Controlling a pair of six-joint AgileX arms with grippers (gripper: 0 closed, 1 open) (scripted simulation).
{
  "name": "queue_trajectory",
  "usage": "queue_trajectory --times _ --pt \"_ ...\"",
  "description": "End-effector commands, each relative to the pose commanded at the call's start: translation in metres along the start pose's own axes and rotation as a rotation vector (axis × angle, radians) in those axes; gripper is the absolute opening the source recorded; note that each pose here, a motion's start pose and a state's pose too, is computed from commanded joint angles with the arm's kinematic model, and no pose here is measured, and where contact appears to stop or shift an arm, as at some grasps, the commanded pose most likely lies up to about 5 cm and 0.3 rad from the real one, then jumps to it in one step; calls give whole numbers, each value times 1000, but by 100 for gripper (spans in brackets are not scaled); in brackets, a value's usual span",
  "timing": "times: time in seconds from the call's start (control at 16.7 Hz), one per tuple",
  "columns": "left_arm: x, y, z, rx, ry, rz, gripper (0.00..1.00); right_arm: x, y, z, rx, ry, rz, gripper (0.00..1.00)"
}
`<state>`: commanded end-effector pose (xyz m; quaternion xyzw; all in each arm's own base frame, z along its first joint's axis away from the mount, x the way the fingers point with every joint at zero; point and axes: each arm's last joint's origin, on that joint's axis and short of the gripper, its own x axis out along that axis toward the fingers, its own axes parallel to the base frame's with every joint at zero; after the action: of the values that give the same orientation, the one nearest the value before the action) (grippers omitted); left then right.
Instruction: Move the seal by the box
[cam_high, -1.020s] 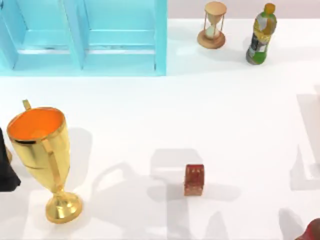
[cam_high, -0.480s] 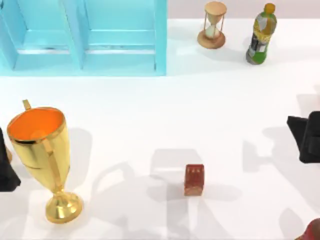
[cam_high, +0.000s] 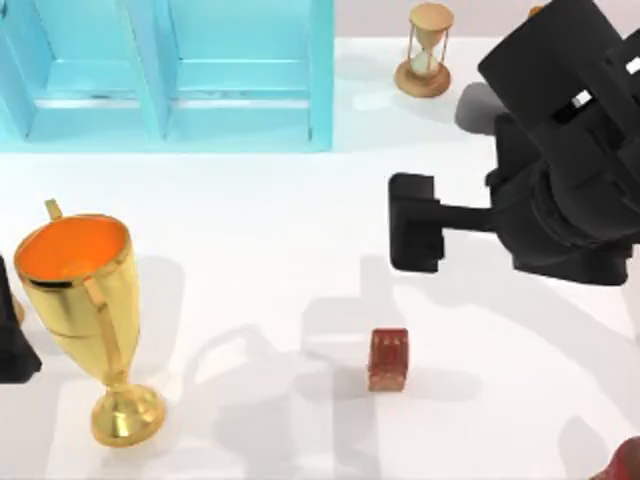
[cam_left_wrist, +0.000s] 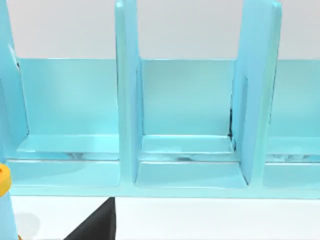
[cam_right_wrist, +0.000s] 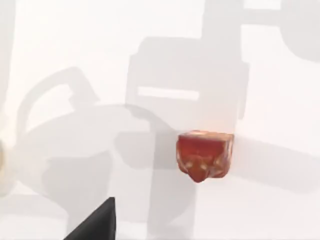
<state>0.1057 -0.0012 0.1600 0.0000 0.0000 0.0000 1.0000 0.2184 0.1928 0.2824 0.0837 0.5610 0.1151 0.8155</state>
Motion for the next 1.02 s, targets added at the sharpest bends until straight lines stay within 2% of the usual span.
queue_trajectory --times 0.24,0.48,0.66,1.02 --pt "0 0 0 0 0 0 100 47 40 16 22 205 -142 100" --pt "0 0 0 0 0 0 100 86 55 23 47 330 -255 100" --pt "0 0 0 0 0 0 100 95 58 24 55 362 -285 100" --pt "0 0 0 0 0 0 100 100 55 23 56 363 -288 100"
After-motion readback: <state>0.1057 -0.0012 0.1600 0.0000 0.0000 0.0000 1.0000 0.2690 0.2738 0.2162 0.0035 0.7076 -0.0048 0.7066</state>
